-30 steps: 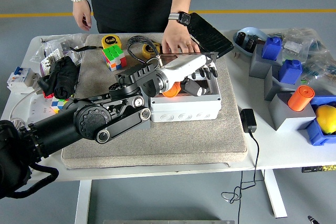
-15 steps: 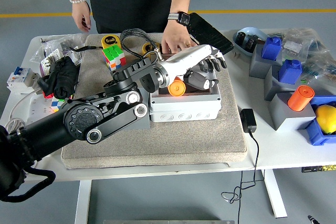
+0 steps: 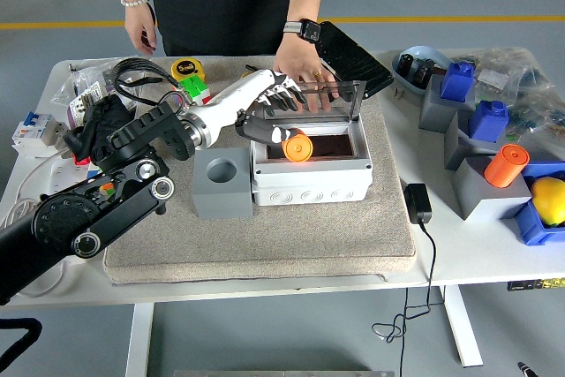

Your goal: Fetch the battery,place it into the box,close the lid of the box

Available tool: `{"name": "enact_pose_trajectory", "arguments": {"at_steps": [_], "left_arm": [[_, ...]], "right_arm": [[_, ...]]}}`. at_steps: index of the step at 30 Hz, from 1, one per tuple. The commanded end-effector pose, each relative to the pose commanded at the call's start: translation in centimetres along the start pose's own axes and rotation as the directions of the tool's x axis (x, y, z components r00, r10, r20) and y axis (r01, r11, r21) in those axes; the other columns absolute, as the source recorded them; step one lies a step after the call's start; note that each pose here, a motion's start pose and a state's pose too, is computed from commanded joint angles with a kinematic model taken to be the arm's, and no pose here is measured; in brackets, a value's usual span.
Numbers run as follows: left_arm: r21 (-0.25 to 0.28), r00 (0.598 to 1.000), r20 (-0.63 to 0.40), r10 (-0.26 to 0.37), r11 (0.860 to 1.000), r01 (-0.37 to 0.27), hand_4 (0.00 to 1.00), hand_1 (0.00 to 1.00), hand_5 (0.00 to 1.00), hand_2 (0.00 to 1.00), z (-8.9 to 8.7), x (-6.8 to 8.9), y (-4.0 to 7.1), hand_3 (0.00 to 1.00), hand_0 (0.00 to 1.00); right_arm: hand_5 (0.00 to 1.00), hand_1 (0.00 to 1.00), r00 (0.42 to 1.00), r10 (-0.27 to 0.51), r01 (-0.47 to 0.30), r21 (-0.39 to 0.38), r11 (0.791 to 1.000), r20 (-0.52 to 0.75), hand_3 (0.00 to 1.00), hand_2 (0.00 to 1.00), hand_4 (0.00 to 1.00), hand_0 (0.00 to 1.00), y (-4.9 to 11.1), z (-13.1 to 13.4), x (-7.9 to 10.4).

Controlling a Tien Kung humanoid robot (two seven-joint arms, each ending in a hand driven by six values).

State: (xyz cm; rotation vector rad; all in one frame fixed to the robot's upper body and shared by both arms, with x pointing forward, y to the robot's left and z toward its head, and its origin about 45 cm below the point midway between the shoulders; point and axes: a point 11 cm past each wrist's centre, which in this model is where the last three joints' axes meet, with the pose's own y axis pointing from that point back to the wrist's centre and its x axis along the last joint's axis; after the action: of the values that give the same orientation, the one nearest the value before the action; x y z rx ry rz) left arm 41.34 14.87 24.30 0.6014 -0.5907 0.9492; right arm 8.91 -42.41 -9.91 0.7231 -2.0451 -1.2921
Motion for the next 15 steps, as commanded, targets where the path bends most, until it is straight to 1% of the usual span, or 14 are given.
{"name": "enact_pose_trajectory", "arguments": {"at_steps": [2, 3, 7, 10, 15], "left_arm": [[0.015, 1.0, 0.001, 0.0, 1.0, 0.0, 0.828, 0.59, 0.002, 0.606, -0.6, 0.1, 0.3, 0.597, 0.453], [0.027, 1.0, 0.007, -0.007, 1.0, 0.007, 0.848, 0.584, 0.002, 0.602, -1.1, 0.0, 0.5, 0.596, 0.447], [0.051, 0.999, 0.017, -0.042, 0.998, 0.041, 0.848, 0.584, 0.002, 0.602, -1.9, -0.9, 0.9, 0.596, 0.447], [0.054, 0.997, 0.024, -0.071, 0.996, 0.07, 0.857, 0.577, 0.002, 0.599, -1.9, -1.7, 1.0, 0.595, 0.445], [0.047, 0.994, 0.022, -0.104, 0.994, 0.103, 0.853, 0.573, 0.002, 0.597, -1.5, -2.8, 1.1, 0.594, 0.443]], "right_arm": [[0.432, 0.64, 1.0, 0.0, 0.0, 0.001, 1.0, 0.001, 0.537, 0.645, 0.883, 0.665, 0.0, 0.0, 0.0], [0.432, 0.639, 1.0, 0.001, -0.001, 0.001, 1.0, 0.002, 0.537, 0.645, 0.883, 0.665, 0.0, 0.0, 0.0], [0.432, 0.639, 1.0, 0.004, -0.004, 0.0, 1.0, 0.004, 0.537, 0.645, 0.883, 0.665, 0.0, 0.1, 0.1], [0.431, 0.639, 1.0, 0.005, -0.005, -0.002, 1.0, 0.003, 0.537, 0.645, 0.883, 0.665, 0.0, 0.1, 0.2], [0.432, 0.638, 1.0, 0.009, -0.009, 0.003, 1.0, -0.001, 0.536, 0.645, 0.883, 0.666, 0.0, -0.2, 0.2]]}}
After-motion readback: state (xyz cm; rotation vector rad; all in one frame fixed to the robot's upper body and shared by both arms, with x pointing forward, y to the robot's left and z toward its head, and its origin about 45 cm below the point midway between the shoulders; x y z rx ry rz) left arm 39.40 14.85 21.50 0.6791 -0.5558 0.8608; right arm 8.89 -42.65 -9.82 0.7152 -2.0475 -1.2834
